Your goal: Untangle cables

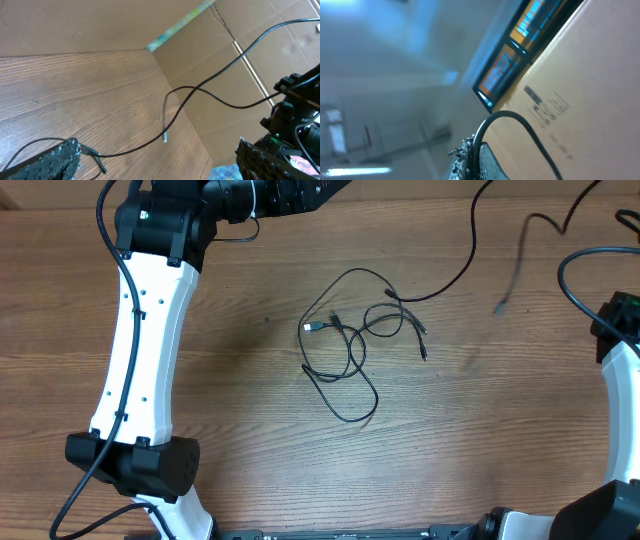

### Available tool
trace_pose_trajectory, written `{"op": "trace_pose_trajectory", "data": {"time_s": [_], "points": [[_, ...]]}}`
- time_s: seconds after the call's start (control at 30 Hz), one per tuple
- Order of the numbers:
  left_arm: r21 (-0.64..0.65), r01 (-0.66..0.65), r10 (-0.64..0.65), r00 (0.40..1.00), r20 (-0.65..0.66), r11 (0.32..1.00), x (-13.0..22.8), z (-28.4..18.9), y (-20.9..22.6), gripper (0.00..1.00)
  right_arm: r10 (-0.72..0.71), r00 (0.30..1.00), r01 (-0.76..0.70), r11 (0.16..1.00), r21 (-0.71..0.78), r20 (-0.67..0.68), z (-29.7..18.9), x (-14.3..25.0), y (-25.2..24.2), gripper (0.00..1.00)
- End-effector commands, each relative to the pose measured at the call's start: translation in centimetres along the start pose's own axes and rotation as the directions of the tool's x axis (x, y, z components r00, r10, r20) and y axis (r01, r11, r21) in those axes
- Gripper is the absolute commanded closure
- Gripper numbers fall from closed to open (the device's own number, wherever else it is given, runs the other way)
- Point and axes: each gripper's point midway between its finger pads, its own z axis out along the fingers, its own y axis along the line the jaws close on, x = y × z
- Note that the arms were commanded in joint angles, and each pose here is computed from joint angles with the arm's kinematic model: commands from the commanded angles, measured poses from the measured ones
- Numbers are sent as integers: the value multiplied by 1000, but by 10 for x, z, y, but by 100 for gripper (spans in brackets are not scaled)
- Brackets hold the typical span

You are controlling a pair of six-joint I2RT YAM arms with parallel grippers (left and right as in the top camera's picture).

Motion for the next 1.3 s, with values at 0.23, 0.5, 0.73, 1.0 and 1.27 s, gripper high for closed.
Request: {"op": "trace_pose_trajectory", "data": {"time_s": [0.23,0.5,0.73,1.0,1.27], "points": [[-2,-15,15,1000,7,1000,-2,-1,0,0,89,994,-76,978,-195,56,-1,-18,56,96],[-2,-15,15,1000,7,1000,-2,-1,0,0,119,960,-155,980,-127,-252,3,48,47,96],[-2,-15,15,1000,7,1000,-2,-1,0,0,122,971,-137,989,-58,-207,7,44,28,96],[-2,-15,15,1000,7,1000,-2,-1,0,0,34,981,-20,997,73,-192,6,45,-11,96],[-1,-16,16,1000,6,1000,-2,-1,-1,0,-163,972,194,963,190,-167,3,39,-52,96]]}}
